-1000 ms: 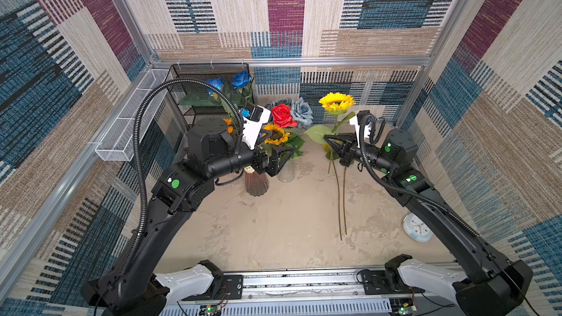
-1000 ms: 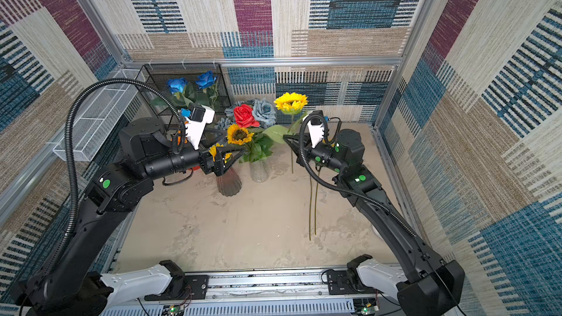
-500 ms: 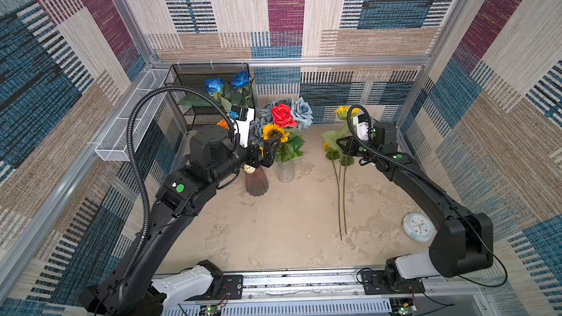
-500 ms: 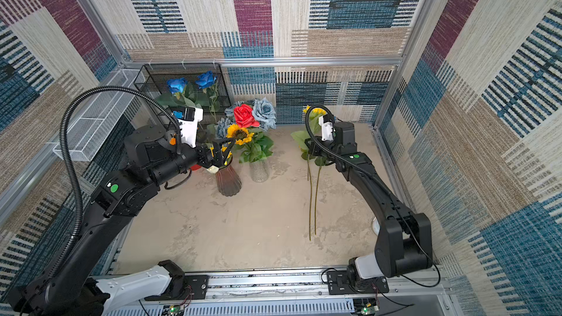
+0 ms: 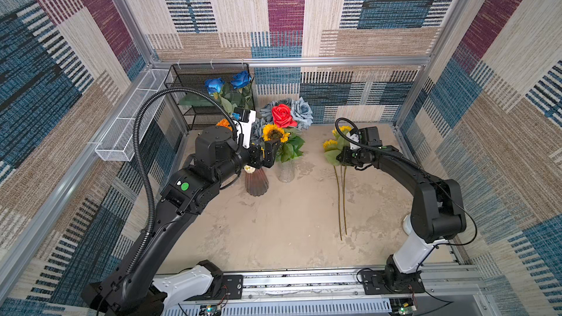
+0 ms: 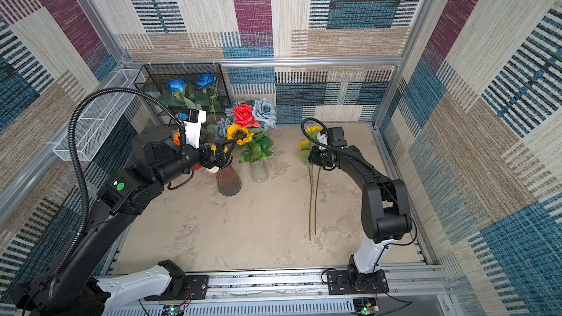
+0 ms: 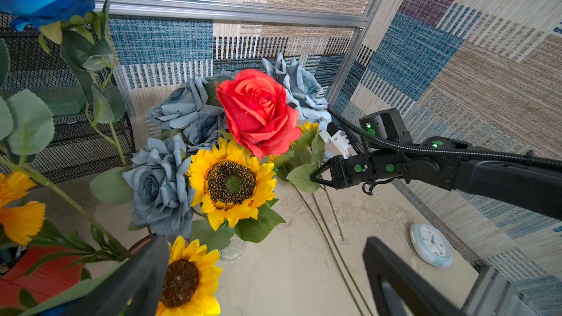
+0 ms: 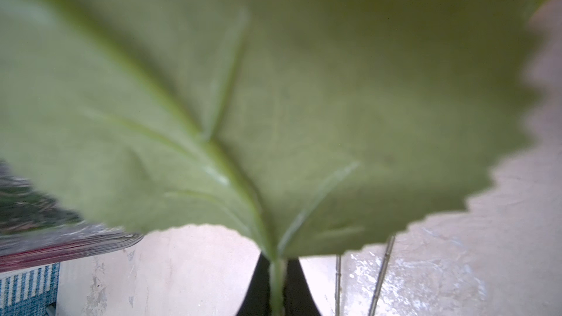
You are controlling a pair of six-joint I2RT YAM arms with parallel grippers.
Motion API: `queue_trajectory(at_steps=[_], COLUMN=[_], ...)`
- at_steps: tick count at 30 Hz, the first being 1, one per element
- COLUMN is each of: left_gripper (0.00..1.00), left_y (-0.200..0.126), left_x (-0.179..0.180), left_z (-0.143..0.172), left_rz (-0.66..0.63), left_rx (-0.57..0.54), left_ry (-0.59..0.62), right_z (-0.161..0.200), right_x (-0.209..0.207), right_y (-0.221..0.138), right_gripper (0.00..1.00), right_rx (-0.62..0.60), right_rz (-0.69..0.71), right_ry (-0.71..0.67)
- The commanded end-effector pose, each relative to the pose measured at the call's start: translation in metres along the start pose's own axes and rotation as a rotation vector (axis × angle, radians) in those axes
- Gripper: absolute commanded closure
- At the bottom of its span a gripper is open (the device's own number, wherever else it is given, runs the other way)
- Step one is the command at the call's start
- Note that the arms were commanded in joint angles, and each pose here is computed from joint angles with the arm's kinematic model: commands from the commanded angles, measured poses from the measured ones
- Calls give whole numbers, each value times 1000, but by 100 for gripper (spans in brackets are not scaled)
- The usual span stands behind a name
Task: Pick out yellow flowers from the vase
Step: Place the flower at the center of the board.
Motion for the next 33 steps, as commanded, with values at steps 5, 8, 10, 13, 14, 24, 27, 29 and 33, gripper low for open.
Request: queue_trajectory(at_steps=[5,8,10,13,14,24,27,29,33], left_gripper=[1,1,1,1,1,1,1,1,1], left_y=[8,11,11,11,11,7,6,5,4], left_x=[-2,-4,-4,-3,-2,4,5,6,10], left_z=[-4,-5,-6,-6,-5,-7,-8,-7,-7], left_rz=[32,49,53,44,36,-6,-11,-19,-34], left_rx=[-26,-26,-21,-25,-25,-27,-32,-33,-33], left_ry=[-18,-22,-22,-22,-20,-4,-5,-6,-8], right_z=[8,8,9,13,14,15,14,13,10], right_x=[-20,-26,-29,-30,-30,-23,-20,-17,-7], right_y=[23,29,31,36,36,31,27,22,11], right_gripper=[100,100,97,92,86,45,39,21,4], right_rx=[63,66,72,89,92,75,66,54,23], right_rz=[121,159,171,174,180,188,191,195,193], right_ry=[-11,-17,-16,-15,-18,-28,-33,-41,-58])
Point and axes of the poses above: each gripper's point midway between its finger pads, its own y axis out along the fingers, its own x axis along the line the jaws close on, z = x × y, the point moved 7 cm from there along -y, back along the fingers, and after that the axes turned 5 degrees about y, right-handed, at the moved point
